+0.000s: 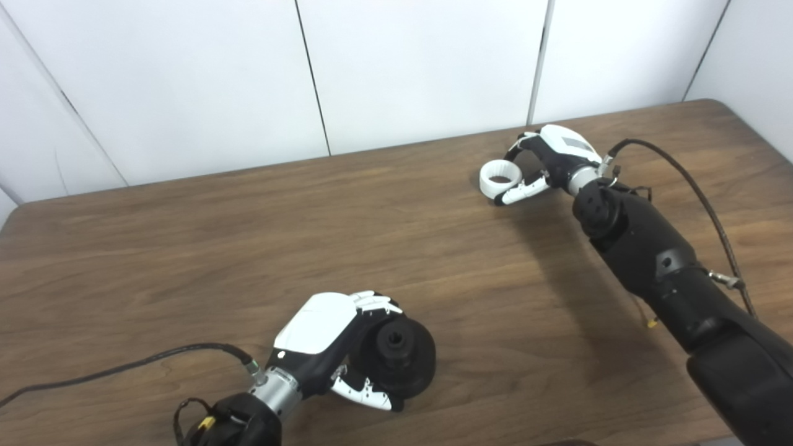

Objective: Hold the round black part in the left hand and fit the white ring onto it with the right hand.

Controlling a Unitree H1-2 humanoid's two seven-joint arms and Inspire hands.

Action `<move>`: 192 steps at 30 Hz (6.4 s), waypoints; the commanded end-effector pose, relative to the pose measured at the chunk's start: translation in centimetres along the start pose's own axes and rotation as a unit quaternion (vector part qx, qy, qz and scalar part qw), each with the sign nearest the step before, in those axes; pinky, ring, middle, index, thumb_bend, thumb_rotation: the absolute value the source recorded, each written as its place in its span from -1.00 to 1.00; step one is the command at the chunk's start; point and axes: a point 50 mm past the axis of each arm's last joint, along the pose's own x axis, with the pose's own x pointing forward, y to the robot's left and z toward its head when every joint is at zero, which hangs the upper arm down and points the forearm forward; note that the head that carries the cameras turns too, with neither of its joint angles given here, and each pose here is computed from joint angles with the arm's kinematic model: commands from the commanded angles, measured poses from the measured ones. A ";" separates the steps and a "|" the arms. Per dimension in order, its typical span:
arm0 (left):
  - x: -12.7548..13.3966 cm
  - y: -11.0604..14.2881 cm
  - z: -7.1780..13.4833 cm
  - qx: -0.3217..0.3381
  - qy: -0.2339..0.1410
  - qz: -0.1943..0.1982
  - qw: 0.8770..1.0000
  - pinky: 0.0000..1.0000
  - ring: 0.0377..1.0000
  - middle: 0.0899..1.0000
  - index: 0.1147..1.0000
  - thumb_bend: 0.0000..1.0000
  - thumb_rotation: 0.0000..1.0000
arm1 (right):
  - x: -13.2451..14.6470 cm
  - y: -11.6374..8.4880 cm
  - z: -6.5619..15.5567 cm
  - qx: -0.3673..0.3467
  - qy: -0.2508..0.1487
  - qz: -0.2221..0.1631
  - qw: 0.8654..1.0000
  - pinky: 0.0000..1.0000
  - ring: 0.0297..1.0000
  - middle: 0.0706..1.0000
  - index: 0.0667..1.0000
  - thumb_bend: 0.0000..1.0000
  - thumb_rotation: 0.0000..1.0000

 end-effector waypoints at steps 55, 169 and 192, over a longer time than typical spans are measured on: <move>0.5 0.7 0.5 0.004 -0.013 0.029 0.999 0.68 0.78 0.68 0.34 0.69 -0.45 | 0.9 -3.0 2.0 0.003 -0.048 -0.061 0.997 0.93 0.93 0.78 -0.08 0.04 -0.69; 1.8 1.2 0.5 0.017 -0.002 0.031 0.999 0.72 0.81 0.69 0.35 0.66 -0.36 | -21.3 -4.0 9.1 0.034 -0.323 -0.037 0.945 0.92 0.91 0.74 -0.09 0.04 -0.68; 2.1 2.3 0.5 0.023 0.010 0.016 1.000 0.75 0.83 0.71 0.37 0.64 -0.22 | -21.7 -2.4 11.5 0.025 -0.367 0.009 0.930 0.95 0.95 0.74 -0.09 0.04 -0.67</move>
